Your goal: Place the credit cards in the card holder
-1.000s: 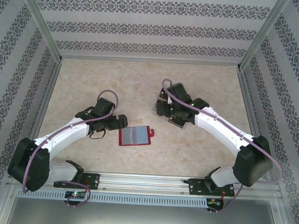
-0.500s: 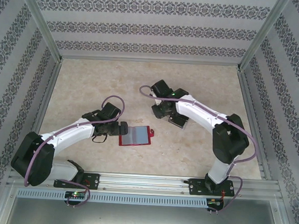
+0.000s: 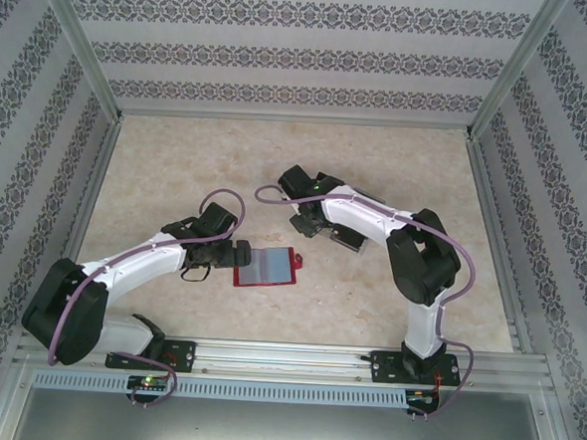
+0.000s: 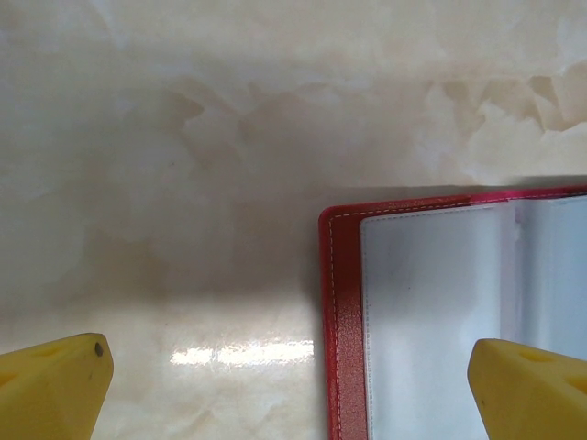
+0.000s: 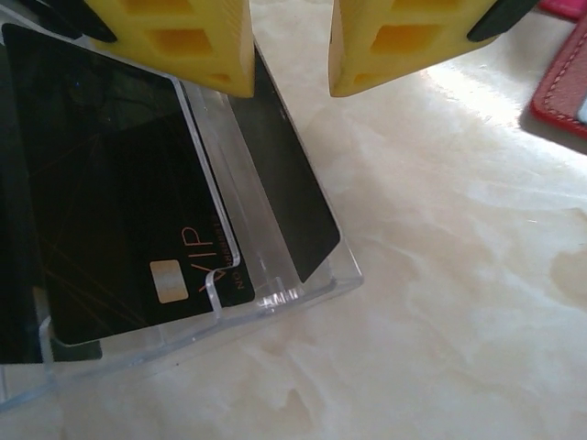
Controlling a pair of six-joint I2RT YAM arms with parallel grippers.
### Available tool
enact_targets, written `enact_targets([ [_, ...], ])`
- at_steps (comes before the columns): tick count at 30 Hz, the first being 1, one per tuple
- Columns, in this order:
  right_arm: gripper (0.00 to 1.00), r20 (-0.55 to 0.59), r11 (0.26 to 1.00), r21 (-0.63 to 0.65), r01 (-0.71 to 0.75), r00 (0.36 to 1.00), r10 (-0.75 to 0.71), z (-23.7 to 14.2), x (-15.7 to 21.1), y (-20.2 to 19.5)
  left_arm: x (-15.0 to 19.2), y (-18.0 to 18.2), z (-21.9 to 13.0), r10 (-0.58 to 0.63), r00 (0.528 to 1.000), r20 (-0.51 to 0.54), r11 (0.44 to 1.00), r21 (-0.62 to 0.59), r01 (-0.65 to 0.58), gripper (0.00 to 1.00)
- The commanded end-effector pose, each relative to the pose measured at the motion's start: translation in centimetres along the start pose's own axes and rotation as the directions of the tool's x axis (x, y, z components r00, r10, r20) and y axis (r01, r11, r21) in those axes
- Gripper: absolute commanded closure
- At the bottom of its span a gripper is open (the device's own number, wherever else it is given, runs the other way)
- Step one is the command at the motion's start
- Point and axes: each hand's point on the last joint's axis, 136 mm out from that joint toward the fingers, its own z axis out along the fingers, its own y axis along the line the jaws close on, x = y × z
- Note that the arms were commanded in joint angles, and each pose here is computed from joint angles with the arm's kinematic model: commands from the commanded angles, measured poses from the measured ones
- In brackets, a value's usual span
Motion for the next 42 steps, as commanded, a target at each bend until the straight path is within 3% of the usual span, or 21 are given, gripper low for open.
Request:
enact_targets([
  [1,0.72,-0.022,0.998,0.048,0.030,0.999,-0.029,0.2,-0.2,-0.8,0.1,0.1,0.4,-0.011,1.000,0.011,1.000,-0.005,0.011,0.00],
  [15,0.96,-0.050,0.997,0.049,0.063,0.997,-0.060,1.0,-0.3,-0.8,0.2,0.1,0.6,-0.012,1.000,0.009,1.000,-0.003,0.012,0.00],
  [23,1.00,-0.040,0.991,0.071,0.116,0.993,-0.114,0.2,-0.8,-1.0,0.0,-0.1,0.6,-0.010,1.000,0.011,1.000,-0.001,0.010,0.00],
  [35,1.00,0.130,0.982,0.141,0.122,0.981,-0.141,-6.4,-4.8,-1.8,-0.4,0.1,0.5,0.016,1.000,0.009,0.999,-0.029,-0.016,0.00],
  [38,1.00,0.197,0.993,0.097,0.071,0.976,-0.089,-8.9,-5.5,-1.1,-0.6,0.2,0.1,0.046,0.999,0.002,0.998,-0.050,-0.046,0.00],
  [42,1.00,0.265,0.998,-0.052,-0.048,0.962,0.060,-11.3,-5.4,0.4,-0.8,0.2,-0.4,0.100,0.995,-0.005,0.992,-0.074,-0.100,0.00],
])
